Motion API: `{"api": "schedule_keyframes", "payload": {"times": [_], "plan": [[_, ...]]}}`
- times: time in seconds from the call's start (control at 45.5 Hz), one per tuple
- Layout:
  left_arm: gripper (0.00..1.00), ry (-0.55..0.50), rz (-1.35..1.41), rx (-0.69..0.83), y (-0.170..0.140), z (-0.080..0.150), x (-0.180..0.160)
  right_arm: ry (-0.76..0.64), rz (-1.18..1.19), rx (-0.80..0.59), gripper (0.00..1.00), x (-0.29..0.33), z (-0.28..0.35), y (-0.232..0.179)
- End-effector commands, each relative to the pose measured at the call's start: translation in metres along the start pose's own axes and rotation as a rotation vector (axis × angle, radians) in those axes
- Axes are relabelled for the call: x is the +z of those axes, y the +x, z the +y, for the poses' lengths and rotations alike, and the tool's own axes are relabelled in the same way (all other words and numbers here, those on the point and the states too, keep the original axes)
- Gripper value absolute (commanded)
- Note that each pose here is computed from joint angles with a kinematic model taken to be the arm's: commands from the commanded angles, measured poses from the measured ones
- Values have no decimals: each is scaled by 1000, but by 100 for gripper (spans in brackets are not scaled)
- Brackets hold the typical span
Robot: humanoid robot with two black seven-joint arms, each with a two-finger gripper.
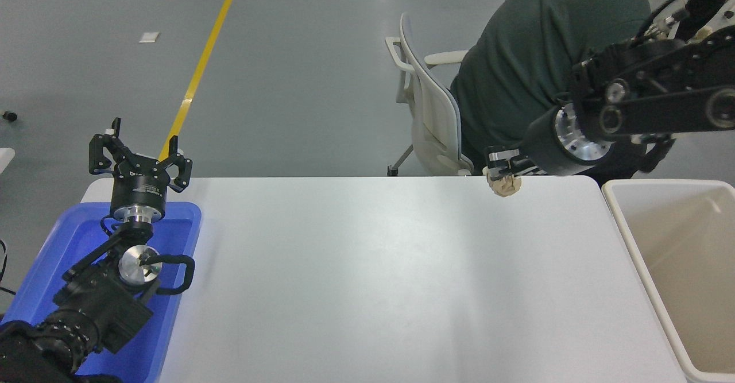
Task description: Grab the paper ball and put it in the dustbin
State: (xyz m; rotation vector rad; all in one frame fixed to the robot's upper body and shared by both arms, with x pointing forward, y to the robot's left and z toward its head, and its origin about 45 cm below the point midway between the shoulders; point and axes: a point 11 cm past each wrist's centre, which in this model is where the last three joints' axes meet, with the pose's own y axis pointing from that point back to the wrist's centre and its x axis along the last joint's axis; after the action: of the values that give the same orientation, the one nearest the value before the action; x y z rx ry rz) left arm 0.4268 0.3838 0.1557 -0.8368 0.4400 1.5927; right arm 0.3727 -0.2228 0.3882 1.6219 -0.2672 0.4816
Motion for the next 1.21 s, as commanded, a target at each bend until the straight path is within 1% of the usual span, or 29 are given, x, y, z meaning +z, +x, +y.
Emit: {"api": "schedule_keyframes", "payload": {"times": [0.0, 0.176, 0.286, 0.418, 0.505, 0.571, 0.659, 0.769, 0.857, 1.055, 1.187], "plan": [[99, -1, 0, 0, 0, 0, 0, -30, -21, 40, 7, 14, 59, 17], [99, 0, -1, 0, 0, 0, 0, -38, -66, 87, 7, 48, 69, 19], [99, -1, 0, 0, 0, 0, 0, -18, -180, 153, 7, 86, 76, 25], [99, 0, -1, 0, 0, 0, 0, -19, -387, 243, 10, 162, 75, 22], [99, 0, -2, 1, 0, 0, 0, -43, -521, 333, 10, 219, 80, 15], [99, 0, -1, 0, 0, 0, 0, -70, -648, 405, 10, 268, 80, 0], [99, 0, -1, 0, 0, 0, 0, -120, -757, 493, 10, 313, 75, -13], [99, -1, -1, 1, 0, 0, 0, -199, -858, 583, 9, 356, 57, -30], [99, -1, -1, 1, 0, 0, 0, -235, -939, 665, 9, 379, 41, -42], [99, -1, 0, 2, 0, 0, 0, -373, -1081, 847, 9, 410, -23, -76], [99, 0, -1, 2, 0, 0, 0, -435, -1216, 906, 9, 415, -69, -106]]}}
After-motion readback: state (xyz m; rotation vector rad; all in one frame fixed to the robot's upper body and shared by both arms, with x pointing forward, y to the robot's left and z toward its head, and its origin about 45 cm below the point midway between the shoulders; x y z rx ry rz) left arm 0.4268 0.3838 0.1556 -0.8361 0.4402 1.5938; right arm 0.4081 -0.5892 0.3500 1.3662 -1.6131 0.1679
